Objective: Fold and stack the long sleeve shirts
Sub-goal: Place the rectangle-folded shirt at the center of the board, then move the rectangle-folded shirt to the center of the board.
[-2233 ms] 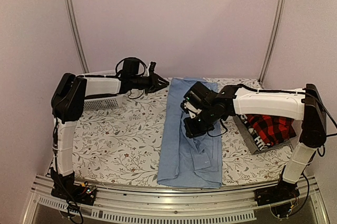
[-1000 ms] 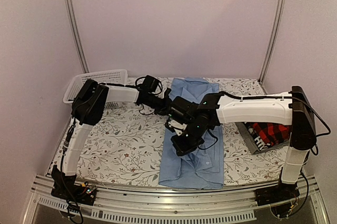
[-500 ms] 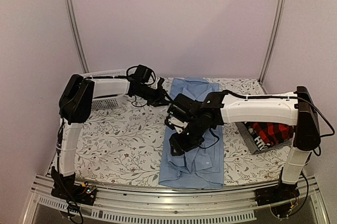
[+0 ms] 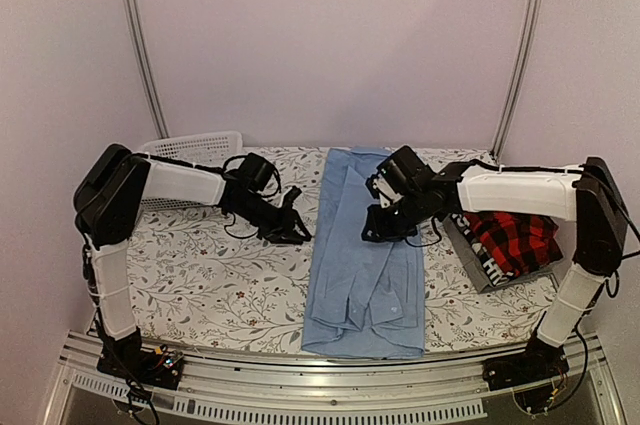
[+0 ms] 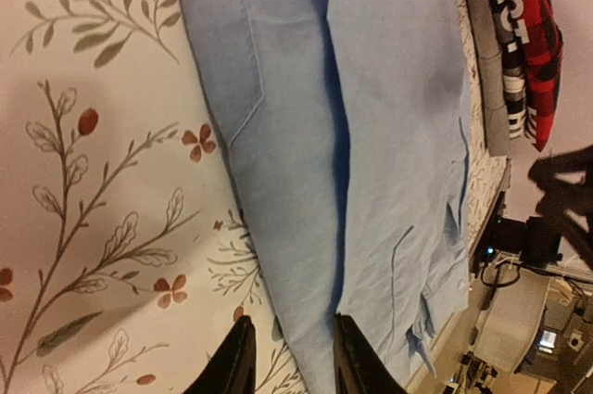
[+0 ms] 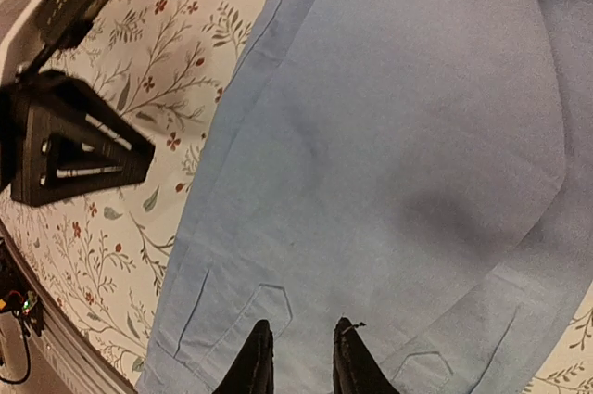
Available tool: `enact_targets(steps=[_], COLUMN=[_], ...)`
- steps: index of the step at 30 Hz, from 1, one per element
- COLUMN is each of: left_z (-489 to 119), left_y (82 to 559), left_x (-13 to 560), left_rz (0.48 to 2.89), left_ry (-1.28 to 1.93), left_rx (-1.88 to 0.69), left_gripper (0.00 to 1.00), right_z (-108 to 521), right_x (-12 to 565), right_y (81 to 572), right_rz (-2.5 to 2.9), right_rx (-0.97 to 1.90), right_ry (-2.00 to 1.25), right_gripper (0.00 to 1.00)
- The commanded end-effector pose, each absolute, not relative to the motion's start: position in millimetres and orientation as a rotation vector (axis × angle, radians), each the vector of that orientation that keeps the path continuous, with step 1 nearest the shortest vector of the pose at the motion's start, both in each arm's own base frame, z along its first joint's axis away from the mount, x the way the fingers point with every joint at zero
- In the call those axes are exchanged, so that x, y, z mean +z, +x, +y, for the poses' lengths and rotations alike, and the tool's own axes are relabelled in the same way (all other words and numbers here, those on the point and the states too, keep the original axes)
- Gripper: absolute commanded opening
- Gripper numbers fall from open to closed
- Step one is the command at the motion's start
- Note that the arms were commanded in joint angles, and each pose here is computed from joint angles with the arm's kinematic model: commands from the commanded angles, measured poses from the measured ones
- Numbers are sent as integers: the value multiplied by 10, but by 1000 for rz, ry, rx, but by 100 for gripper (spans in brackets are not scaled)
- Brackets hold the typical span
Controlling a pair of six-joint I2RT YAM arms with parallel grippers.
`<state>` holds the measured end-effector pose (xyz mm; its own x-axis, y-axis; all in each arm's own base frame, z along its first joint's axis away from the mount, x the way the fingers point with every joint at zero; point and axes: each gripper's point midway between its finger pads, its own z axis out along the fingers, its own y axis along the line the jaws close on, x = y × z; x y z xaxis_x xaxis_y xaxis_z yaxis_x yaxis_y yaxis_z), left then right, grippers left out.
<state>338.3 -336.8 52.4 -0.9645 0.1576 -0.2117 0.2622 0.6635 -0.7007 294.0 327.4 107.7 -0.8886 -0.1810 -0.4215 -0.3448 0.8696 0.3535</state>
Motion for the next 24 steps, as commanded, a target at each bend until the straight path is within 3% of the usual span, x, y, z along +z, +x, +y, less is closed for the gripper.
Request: enact_targets(steps=[1,7,13,24], left_z=[-3303,-3303,-3374,-3447], left_y=[3190,3031,3358,3710], left_x=[560,407,362,461], left_rz=[2725,2754,2722,2686], left_ry=[364,390,358,322], left_rx=[-1146,-1112,-1031,-1010], left_gripper=[33,43,41,40], right_z=[3237,3153,3237,3310], right_x=[1045,966,1055,519], right_y=[3567,4179,4766,5508], right_rz=[2543,2497,2418,2426], right_rx=[618,653,740,897], right_ry=[-264,-193,-179,-85], right_gripper=[22,23,23,23])
